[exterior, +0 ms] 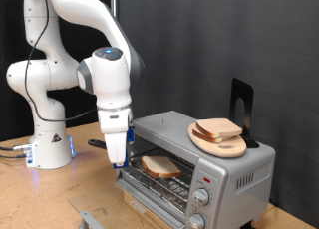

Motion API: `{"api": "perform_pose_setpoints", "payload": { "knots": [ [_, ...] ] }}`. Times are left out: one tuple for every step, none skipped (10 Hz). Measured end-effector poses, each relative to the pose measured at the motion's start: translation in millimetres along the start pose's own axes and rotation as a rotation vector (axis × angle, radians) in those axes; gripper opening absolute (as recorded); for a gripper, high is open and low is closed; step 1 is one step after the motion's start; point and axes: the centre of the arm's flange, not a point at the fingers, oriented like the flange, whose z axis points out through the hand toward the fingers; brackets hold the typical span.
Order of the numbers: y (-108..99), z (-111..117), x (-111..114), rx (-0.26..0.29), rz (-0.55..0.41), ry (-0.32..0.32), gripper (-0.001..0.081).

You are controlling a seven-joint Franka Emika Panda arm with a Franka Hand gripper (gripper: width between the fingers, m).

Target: Make a piece of toast with the oven

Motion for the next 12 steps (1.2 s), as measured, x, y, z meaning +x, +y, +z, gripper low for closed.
{"api": "perform_pose_setpoints", "payload": {
  "knots": [
    [2, 2, -5, 0.001, -0.008, -0.007, 0.0384],
    [5, 2, -9, 0.003, -0.010, -0.009, 0.0384],
    [7, 2, -13, 0.007, -0.010, -0.007, 0.0384],
    [9, 0, -16, 0.013, -0.009, -0.001, 0.0384],
    [10, -3, -18, 0.019, -0.004, 0.009, 0.0384],
    [10, -6, -19, 0.021, 0.002, 0.018, 0.0384],
    [10, -9, -19, 0.020, 0.003, 0.025, 0.0384],
    [10, -10, -19, 0.019, 0.010, 0.029, 0.0384],
    [8, -10, -17, 0.016, 0.017, 0.031, 0.0384],
    [5, -11, -15, 0.011, 0.027, 0.034, 0.0384],
    [2, -12, -12, 0.008, 0.034, 0.038, 0.0384],
    [0, -12, -10, 0.007, 0.035, 0.041, 0.0384]
  ]
}}
